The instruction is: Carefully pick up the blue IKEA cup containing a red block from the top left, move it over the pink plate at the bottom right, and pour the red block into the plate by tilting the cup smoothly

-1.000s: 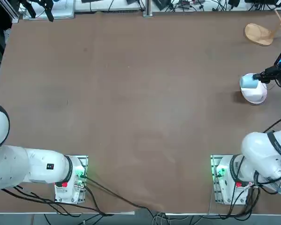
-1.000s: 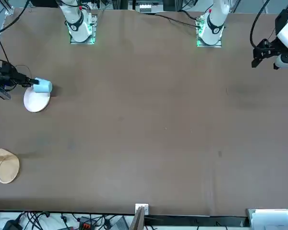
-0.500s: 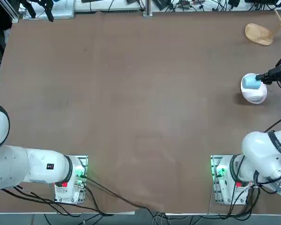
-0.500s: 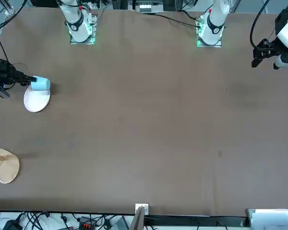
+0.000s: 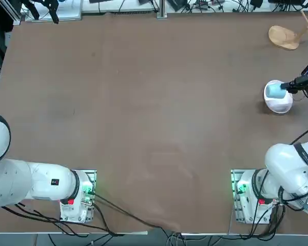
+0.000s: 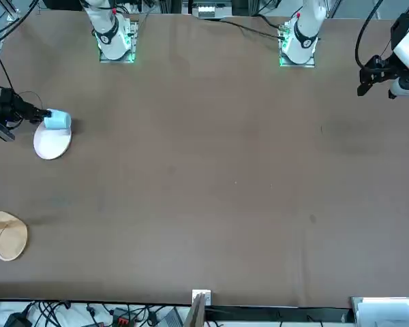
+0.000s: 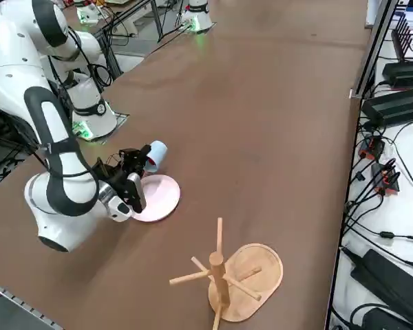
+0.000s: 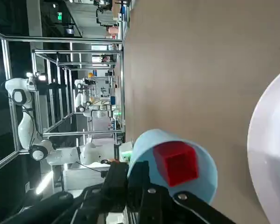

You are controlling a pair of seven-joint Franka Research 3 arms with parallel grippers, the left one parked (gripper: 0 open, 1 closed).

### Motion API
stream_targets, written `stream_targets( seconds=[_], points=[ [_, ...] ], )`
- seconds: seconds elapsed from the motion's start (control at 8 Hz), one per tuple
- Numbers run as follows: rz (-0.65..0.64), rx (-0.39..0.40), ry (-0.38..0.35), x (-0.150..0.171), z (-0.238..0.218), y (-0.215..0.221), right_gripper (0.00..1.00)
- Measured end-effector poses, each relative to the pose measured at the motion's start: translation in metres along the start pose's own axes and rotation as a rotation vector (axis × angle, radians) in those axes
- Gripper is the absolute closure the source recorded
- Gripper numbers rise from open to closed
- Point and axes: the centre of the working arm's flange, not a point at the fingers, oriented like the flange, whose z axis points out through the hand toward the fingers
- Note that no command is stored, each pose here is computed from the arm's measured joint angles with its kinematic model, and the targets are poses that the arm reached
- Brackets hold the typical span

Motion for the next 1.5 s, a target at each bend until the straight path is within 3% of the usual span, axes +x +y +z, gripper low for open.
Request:
stream_targets(
  seconds=[0.38,1.5],
  points=[
    [-0.024,0.032,0.027,0.001,-0.005,0.003,0.97],
    [-0.066,0.164,0.014,-0.009,-0.014,0.02,0.97]
  ],
)
